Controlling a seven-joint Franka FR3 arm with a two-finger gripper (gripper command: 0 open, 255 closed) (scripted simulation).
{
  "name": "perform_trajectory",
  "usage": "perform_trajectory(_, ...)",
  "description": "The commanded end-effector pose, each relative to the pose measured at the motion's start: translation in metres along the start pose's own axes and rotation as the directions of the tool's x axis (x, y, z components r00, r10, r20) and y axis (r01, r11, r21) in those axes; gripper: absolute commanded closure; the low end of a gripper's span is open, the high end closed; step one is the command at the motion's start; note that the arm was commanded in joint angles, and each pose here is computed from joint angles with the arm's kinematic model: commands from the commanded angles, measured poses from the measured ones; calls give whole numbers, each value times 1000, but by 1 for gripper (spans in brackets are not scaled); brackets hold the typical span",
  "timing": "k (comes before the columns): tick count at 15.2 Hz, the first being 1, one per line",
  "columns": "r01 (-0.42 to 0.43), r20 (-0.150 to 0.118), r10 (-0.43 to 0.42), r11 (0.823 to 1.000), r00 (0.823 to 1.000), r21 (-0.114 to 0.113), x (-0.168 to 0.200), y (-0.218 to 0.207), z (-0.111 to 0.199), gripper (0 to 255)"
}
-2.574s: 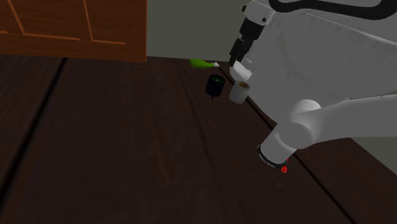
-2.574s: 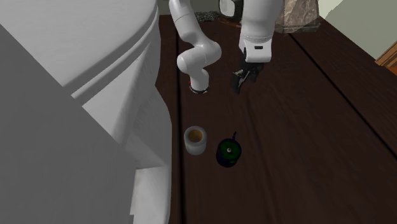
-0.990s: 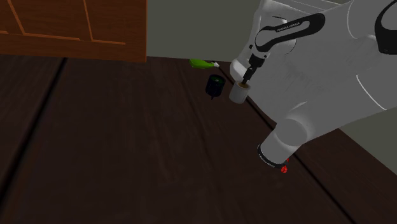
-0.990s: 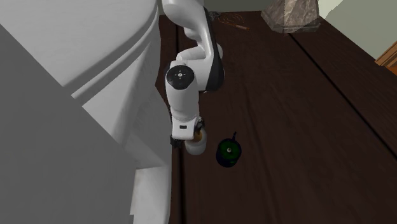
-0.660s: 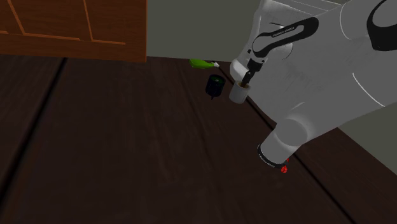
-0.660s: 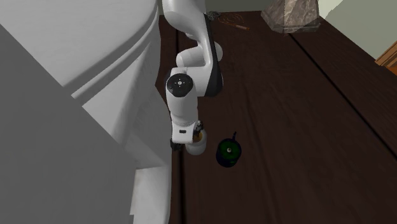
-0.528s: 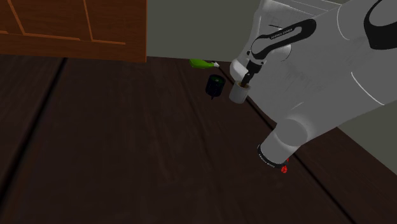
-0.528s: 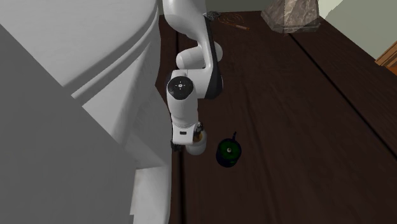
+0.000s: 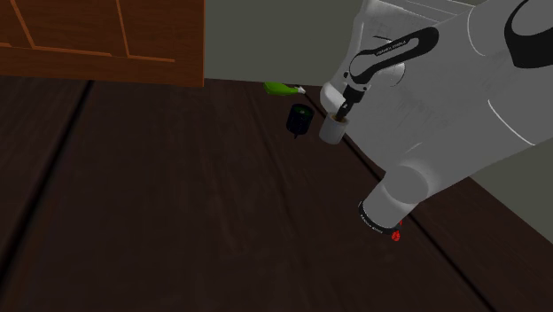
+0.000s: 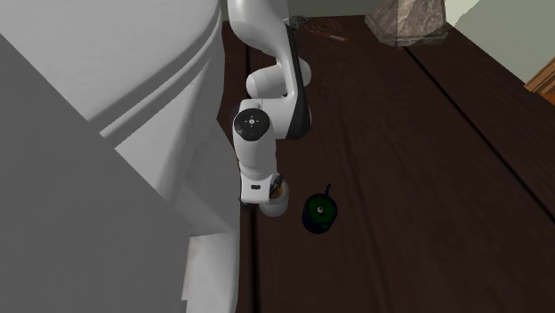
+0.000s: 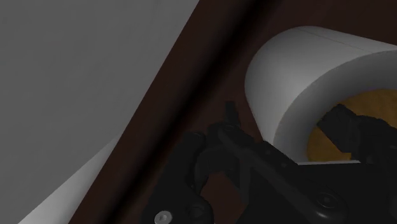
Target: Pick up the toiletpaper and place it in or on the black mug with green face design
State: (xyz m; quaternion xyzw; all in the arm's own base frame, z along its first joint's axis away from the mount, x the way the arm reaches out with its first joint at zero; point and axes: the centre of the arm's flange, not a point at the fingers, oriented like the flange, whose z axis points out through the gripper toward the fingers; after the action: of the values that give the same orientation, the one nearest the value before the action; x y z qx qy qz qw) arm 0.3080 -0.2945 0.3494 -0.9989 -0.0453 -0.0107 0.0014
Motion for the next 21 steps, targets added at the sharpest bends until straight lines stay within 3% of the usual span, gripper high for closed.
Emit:
perform_trajectory(1, 0, 0, 0, 1000, 1000, 0, 0, 0, 0, 255)
perform_trajectory(9, 0, 0, 0, 1000, 1000, 0, 0, 0, 0, 255)
perform_trajectory(21, 0, 0, 0, 1000, 1000, 0, 1, 0, -63, 255)
